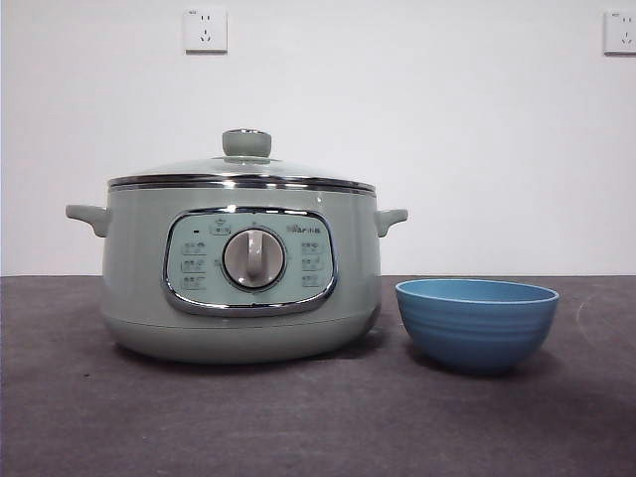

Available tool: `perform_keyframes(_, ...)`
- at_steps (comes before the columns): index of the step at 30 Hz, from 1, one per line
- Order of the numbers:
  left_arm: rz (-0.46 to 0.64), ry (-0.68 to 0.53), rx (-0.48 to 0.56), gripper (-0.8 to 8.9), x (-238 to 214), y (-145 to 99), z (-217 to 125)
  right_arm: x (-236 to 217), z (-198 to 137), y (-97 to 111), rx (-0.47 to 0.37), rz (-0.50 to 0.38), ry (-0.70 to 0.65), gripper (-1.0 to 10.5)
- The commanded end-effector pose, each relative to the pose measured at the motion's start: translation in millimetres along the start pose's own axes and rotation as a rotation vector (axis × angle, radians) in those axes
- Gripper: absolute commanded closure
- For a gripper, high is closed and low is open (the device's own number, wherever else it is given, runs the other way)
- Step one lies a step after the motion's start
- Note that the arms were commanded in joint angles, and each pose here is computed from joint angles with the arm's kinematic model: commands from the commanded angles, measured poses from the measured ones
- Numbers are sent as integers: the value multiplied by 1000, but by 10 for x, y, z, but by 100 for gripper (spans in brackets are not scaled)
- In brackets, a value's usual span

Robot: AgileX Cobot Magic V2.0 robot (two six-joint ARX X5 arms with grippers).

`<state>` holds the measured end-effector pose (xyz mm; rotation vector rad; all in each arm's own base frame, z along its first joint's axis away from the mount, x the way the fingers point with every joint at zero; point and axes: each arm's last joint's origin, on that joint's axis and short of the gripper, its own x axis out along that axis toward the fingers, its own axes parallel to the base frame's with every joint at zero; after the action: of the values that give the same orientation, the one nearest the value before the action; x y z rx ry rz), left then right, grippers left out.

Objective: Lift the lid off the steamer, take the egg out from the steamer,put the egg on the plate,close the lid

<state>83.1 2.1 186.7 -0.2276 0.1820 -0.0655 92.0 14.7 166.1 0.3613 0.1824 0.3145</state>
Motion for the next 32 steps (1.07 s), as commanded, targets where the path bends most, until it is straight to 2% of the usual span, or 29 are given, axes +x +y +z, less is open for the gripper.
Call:
perform_keyframes(1,-14,-41,-30,821,-58,-36,124,-32,123,56,29,18,-35,958)
perform_keyframes(5,-66,-57,-23,821,-144,-98,282,-65,278,139,22,72,-32,958)
perform_keyframes(11,-124,-8,-17,821,-250,-180,493,-79,553,272,-2,149,21,958)
perform_keyframes(24,-357,103,32,821,-325,-384,1076,3,1350,594,-206,273,265,958)
perform_keyframes(29,-431,165,66,821,-315,-443,1268,49,1599,689,-239,324,381,958)
perform_keyframes(32,-492,219,76,821,-301,-475,1358,80,1692,741,-227,376,446,958)
